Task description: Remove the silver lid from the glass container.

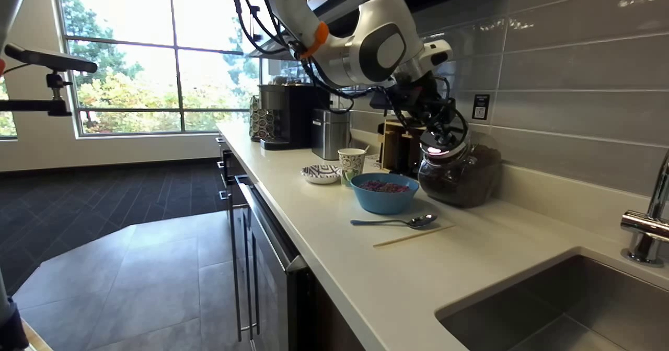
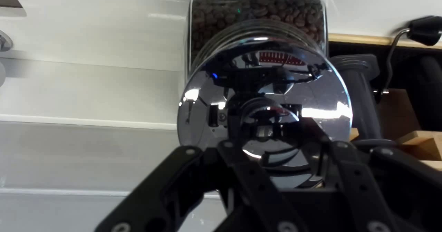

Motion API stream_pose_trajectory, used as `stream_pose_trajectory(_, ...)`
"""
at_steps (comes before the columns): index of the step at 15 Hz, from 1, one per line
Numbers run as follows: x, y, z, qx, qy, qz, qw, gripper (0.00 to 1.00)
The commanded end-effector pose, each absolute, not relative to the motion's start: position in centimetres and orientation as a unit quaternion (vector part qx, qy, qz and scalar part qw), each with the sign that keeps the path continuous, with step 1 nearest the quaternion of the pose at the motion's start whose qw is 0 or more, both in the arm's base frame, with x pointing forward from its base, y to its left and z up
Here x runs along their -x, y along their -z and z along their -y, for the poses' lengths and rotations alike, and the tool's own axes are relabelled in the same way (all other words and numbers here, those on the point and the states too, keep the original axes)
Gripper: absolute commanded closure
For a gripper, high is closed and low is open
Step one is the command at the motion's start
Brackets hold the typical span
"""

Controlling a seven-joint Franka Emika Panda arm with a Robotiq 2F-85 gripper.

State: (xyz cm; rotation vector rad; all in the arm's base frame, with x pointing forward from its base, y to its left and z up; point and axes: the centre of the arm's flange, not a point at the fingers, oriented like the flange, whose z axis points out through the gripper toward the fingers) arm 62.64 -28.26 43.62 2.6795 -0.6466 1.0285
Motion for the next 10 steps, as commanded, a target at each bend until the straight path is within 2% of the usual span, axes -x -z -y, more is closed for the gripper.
stream_pose_trajectory(1,-60.4,-44.8,26.6,-0.907,-0.339,0.231,0.099,0.79)
stream_pose_trajectory(10,-56.7,-47.8,24.0,-0.961,-0.135,0.241,0.021,0.79)
